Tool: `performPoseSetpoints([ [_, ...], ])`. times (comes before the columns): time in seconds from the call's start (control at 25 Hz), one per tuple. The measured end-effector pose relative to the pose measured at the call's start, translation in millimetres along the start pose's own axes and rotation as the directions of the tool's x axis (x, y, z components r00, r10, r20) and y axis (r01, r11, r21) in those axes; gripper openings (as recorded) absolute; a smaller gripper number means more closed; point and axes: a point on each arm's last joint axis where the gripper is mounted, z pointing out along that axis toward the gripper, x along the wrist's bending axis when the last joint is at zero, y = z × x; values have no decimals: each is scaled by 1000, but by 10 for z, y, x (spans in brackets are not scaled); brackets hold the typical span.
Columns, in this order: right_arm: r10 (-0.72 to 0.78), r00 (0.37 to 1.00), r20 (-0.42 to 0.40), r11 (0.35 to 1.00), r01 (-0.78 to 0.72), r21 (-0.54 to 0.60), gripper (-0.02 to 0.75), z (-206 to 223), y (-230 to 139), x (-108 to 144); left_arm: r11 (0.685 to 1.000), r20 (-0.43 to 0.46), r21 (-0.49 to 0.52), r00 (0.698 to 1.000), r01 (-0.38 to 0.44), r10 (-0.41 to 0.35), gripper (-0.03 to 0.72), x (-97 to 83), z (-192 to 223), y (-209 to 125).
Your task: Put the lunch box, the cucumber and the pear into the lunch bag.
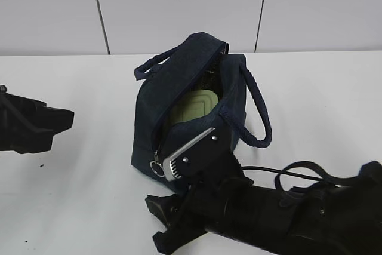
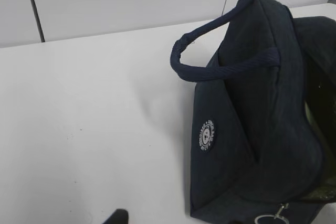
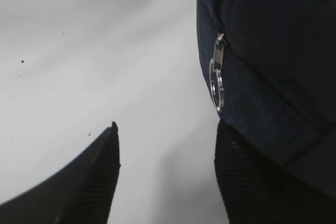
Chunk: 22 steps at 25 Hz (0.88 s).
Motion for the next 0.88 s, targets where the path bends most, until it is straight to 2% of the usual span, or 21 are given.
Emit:
performPoseSetpoints([
  [0.24, 60, 997, 44, 998, -61, 16, 449, 210, -39, -41, 1000, 2, -2, 1000, 13, -13, 351, -2, 0, 2],
  [0.44, 68, 997, 46, 998, -68, 7, 442, 317, -10, -41, 1000, 3, -3, 1000, 21, -21, 351, -3, 0, 2],
  [0.68, 73, 996, 47, 997, -73, -2, 398, 427, 18, -39, 1000, 3, -3, 1000, 25, -25, 351, -3, 0, 3],
  [0.88, 104, 992, 70, 995, -104, 3, 309, 453, -11, -61, 1000, 3, -4, 1000, 27, -27, 351, -3, 0, 3],
])
